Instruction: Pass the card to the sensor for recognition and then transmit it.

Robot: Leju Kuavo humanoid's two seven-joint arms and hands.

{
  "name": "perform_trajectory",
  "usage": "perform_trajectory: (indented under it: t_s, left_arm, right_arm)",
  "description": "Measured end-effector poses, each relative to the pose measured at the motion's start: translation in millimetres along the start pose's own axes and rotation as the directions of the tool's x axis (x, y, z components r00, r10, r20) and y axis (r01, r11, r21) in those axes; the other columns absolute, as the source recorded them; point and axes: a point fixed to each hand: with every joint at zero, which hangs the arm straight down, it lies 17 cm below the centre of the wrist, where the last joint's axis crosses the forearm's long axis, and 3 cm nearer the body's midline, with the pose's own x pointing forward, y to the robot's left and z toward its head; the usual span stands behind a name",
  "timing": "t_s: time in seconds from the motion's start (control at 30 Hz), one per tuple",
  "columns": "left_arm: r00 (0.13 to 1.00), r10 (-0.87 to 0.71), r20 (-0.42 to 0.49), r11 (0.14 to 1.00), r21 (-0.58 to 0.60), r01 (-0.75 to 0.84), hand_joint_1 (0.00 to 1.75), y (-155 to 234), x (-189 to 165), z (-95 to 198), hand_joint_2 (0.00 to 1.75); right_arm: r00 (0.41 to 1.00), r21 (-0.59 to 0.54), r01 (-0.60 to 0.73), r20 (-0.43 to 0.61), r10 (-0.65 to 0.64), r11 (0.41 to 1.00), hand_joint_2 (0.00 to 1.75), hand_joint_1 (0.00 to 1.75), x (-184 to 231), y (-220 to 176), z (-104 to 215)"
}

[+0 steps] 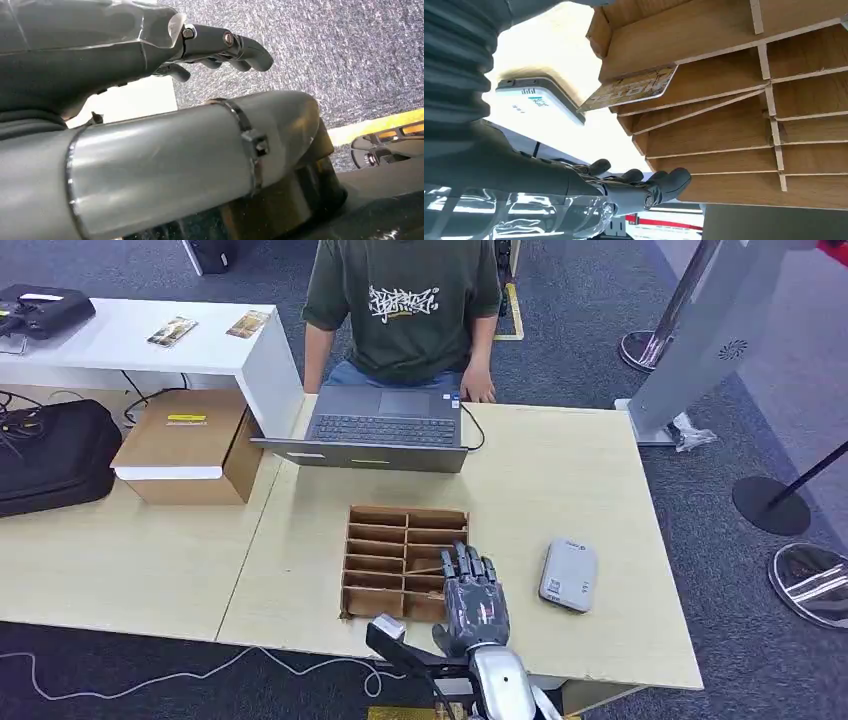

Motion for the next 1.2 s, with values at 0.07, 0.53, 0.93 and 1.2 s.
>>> perform_trajectory:
  t_s: [0.07,0.53,0.93,1.2]
  left_arm:
    - [1.0,0.0,0.0,1.0,0.001,0.0,0.0,0.6,-0.2,-0.1,0.0]
    - [1.0,0.0,0.0,1.0,0.001,0.0,0.0,0.8,-0.3,-0.2,0.0]
    - [1.0,0.0,0.0,1.0,0.001,0.0,0.0,0.8,-0.3,-0.2,0.0]
    - [1.0,0.001,-0.001,1.0,0.001,-0.001,0.0,1.0,-0.4,-0.2,0.0]
  right_arm:
    - [1.0,0.0,0.0,0.0,0.0,1.0,1.75,0.0,0.0,0.1,0.0]
    - [1.0,0.0,0.0,0.0,0.0,1.0,1.75,1.75,0.0,0.1,0.0]
    - [1.0,-0.006,0.002,0.0,-0.002,1.0,1.75,1.75,0.1,-1.1,-0.2]
    - [1.0,-0.01,0.002,0.0,-0.002,1.0,1.75,1.75,0.1,-1.9,-0.3]
